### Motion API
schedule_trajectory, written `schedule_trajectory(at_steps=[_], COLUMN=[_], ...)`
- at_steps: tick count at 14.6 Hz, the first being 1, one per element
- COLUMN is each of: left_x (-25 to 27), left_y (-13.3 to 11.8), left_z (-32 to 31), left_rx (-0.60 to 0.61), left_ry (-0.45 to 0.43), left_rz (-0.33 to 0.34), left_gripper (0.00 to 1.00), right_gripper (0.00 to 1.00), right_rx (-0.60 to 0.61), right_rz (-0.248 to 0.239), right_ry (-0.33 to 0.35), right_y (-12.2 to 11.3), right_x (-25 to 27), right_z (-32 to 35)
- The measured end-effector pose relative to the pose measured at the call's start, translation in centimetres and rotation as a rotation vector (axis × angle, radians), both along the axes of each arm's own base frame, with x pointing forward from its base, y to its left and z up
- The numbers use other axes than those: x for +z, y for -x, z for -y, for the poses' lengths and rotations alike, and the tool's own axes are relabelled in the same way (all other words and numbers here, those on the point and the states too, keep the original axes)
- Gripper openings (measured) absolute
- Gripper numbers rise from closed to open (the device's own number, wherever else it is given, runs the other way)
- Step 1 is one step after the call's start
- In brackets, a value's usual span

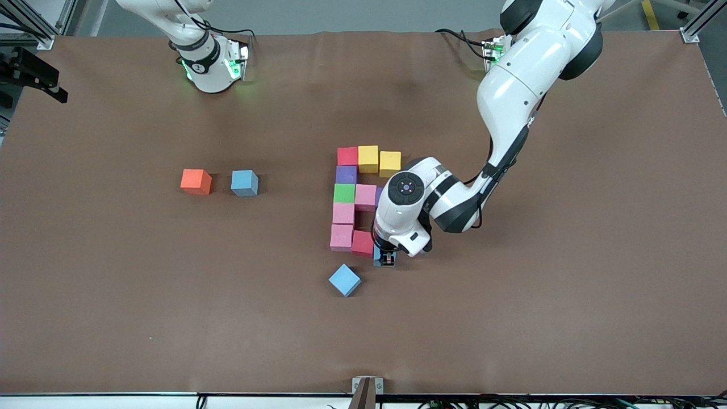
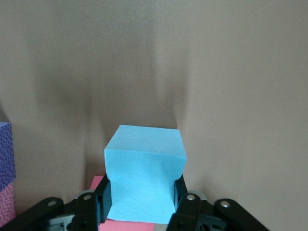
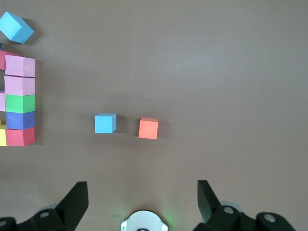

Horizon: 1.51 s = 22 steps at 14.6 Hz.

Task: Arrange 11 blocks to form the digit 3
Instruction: 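Lower the blue cube beside the purple cube and open the left gripper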

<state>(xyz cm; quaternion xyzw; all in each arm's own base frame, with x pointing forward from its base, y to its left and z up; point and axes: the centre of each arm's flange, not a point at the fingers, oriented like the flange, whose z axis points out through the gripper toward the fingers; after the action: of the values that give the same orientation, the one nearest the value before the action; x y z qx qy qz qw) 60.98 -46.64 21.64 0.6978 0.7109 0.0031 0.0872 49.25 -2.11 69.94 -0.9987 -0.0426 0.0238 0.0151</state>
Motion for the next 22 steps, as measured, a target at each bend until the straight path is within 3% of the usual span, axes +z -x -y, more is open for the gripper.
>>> schedule_trajectory(at_steps=[14,22], left_x=[0.12,0.08], left_y=[0.18,0.24], left_z=[0.23,0.18], left_rx=[0.018,0.021], left_ry=[0.015,0.009], left_rz=[-0.028,-0.039], left_gripper=[0.53,0.55], right_gripper=[1.0,1.0], right_rx=[-0.006,-0.013], right_rz=[0.06,0.064], right_ry=[0.014,0.028], right_y=[-0.68,-0.89], right_x=[0.49,0.32], right_z=[0.3,0.77])
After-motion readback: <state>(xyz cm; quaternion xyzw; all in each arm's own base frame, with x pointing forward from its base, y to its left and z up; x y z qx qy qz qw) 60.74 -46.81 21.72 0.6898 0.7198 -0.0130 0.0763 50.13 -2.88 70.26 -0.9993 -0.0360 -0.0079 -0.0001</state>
